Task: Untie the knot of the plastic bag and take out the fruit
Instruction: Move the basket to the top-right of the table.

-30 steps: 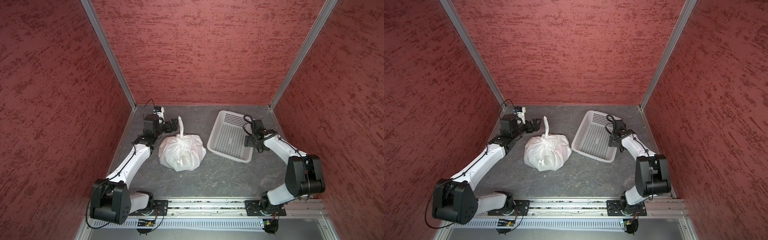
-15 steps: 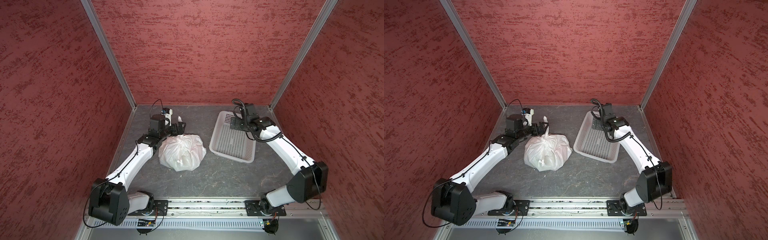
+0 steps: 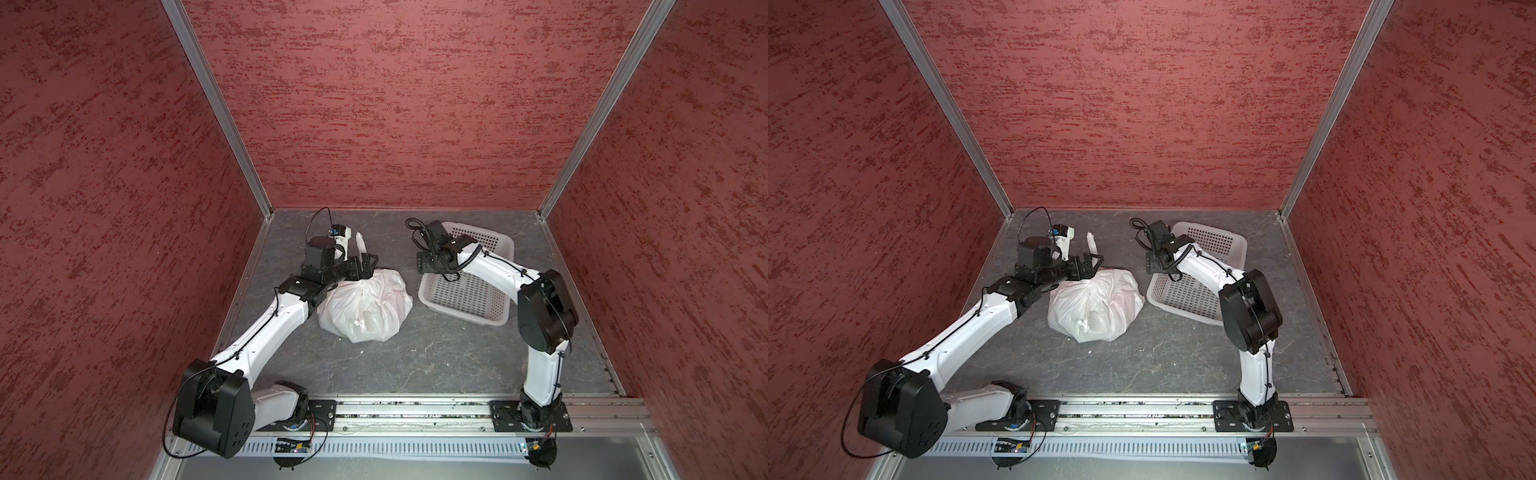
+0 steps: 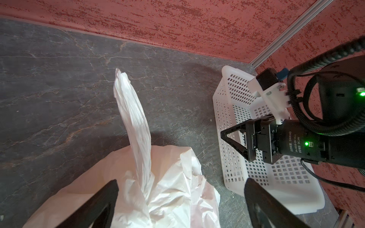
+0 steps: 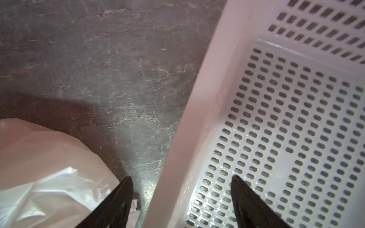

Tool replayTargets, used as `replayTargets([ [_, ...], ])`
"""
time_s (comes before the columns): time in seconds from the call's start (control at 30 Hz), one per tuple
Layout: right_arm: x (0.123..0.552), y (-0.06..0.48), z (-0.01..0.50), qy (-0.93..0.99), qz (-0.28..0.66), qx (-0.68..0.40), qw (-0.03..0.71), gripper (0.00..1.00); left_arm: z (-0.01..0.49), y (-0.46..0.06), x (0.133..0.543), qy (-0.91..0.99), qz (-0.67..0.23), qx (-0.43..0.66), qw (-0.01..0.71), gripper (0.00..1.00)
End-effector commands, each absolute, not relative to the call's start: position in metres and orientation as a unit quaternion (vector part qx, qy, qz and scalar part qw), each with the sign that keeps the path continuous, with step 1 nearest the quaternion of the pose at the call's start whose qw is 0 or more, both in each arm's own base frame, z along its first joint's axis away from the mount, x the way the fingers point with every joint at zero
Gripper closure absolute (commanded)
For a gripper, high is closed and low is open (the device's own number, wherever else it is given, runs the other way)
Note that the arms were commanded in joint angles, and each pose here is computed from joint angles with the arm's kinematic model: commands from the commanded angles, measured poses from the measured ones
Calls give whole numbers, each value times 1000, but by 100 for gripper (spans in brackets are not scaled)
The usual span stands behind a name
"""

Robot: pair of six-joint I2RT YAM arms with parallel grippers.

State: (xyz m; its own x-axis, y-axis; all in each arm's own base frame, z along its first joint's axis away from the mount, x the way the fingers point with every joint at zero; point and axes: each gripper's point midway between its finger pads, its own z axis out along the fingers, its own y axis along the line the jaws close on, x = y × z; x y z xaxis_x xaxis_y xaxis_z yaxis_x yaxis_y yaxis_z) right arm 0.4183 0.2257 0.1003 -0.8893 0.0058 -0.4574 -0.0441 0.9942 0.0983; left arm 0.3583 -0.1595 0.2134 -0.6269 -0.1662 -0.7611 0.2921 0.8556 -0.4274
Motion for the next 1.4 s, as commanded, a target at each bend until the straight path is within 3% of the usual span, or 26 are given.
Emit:
replayTargets([
  [0.0,421,217,109,965,42,-1,257,35,218,-159,355,858,-267,34,438,0],
  [0.3,406,187,108,968,-1,-26,250,67,215,-163,359,858,-275,35,433,0],
  [0.6,424,120,104,961,-40,-23,273,87,214,-167,364,859,-278,37,428,0],
  [0.77,453,85,107,954,-65,-21,293,91,215,-168,363,860,-278,38,427,0],
  [1.23,543,46,104,940,-119,-47,316,89,213,-163,354,869,-266,38,416,0],
  [1.37,542,53,110,942,-100,-41,317,58,206,-164,344,881,-262,48,392,0],
])
